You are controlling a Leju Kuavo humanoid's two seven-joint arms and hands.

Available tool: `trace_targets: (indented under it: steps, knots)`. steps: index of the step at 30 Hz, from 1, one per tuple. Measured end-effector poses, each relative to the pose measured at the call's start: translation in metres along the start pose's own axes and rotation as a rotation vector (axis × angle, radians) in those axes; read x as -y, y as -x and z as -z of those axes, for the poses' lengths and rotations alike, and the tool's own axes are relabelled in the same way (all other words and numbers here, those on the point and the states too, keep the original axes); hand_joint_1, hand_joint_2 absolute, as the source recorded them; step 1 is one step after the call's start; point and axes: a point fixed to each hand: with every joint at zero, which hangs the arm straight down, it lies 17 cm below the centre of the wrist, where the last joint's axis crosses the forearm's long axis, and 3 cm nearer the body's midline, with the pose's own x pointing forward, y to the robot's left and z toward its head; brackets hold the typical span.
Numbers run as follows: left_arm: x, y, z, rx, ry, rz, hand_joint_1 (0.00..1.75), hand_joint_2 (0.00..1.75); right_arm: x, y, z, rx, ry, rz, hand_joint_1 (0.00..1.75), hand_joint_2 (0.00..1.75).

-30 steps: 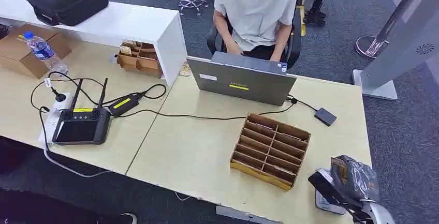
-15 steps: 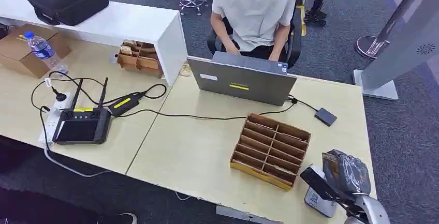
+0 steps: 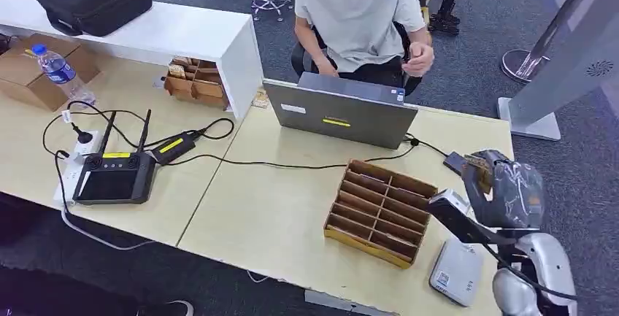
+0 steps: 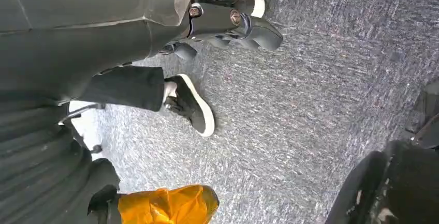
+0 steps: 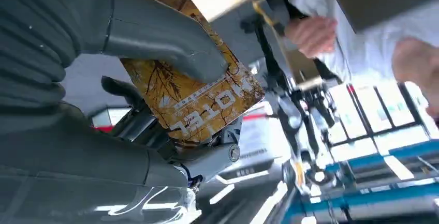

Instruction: Pass the card to the sensor for recognition and then transmit it.

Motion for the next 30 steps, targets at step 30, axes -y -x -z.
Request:
trace_targets:
  steps: [30]
  knots:
    - [-0.015, -0.036, 0.000, 0.051, 0.027, 0.202, 0.00, 1.75, 0.022, -0.057, 0.143, 0.140, 0.064, -0.588, 1.75, 1.75]
